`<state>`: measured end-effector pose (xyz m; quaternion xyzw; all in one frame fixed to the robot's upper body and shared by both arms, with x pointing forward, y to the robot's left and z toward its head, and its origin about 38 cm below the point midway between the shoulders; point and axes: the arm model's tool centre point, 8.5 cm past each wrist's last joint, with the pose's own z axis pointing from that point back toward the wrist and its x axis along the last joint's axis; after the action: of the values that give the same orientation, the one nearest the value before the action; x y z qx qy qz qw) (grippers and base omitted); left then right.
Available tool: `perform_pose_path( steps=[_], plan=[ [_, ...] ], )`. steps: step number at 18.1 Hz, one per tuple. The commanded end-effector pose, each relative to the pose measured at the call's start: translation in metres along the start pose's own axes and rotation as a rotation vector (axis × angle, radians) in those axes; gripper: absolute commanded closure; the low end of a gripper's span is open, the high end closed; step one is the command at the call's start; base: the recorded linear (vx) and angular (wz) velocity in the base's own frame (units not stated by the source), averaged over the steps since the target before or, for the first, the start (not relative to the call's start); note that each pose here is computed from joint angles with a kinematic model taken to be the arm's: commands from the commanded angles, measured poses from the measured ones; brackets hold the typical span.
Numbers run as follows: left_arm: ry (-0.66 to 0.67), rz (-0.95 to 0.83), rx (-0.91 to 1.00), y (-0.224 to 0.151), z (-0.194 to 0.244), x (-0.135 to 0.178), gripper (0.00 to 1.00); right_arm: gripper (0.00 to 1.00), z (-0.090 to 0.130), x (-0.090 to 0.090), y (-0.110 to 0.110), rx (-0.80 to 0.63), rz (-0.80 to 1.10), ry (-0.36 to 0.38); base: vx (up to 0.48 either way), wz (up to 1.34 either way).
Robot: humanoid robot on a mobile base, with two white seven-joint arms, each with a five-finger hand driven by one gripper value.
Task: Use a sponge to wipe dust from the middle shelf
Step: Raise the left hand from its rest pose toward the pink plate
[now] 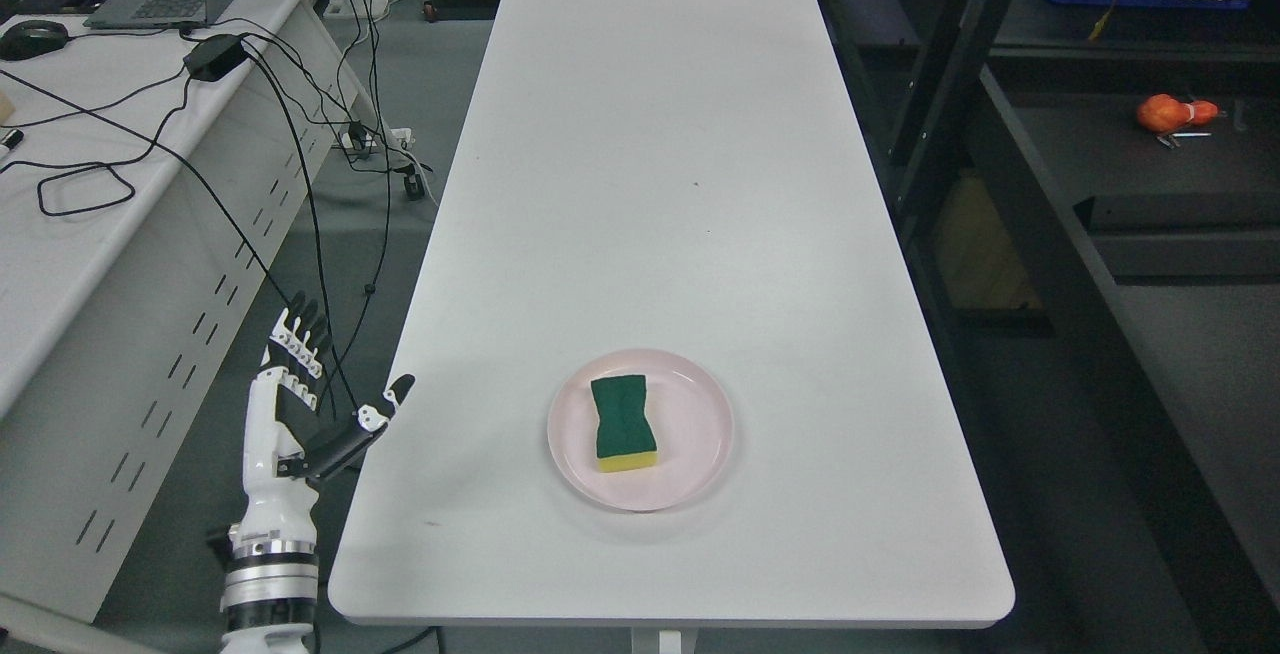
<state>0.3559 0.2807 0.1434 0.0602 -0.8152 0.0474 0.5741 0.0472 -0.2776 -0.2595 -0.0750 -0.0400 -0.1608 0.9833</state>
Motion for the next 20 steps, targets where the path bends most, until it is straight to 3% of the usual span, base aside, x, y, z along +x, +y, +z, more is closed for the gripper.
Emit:
perform_pose_path(
  steps=[1,5,9,11,14,20],
  plan=[
    [-0.142,-0.197,-0.054,0.052,-0.021,0.033,0.01,0.00,-0.001,0.002,-0.010,-0.009,0.003,0.050,0.000,0.00],
    [-0.420,-0.692,-0.308,0.078,-0.051,0.082,0.01,0.00,-0.001,0.002,-0.010,-0.010,0.003,0.050,0.000,0.00],
    [-0.631,-1.097,-0.702,0.038,-0.047,0.079,0.01,0.00,-0.001,0.002,-0.010,-0.009,0.003,0.050,0.000,0.00],
    [-0.727,-1.192,-0.884,0.018,-0.039,0.070,0.01,0.00,-0.001,0.002,-0.010,-0.011,0.003,0.050,0.000,0.00],
    [-0.709,-1.334,-1.145,-0.020,-0.042,0.046,0.01,0.00,-0.001,0.002,-0.010,-0.009,0.003,0.050,0.000,0.00],
    [-0.764,-1.461,-1.382,-0.087,-0.056,0.034,0.02,0.00,-0.001,0.002,-0.010,-0.009,0.003,0.050,0.000,0.00]
  ],
)
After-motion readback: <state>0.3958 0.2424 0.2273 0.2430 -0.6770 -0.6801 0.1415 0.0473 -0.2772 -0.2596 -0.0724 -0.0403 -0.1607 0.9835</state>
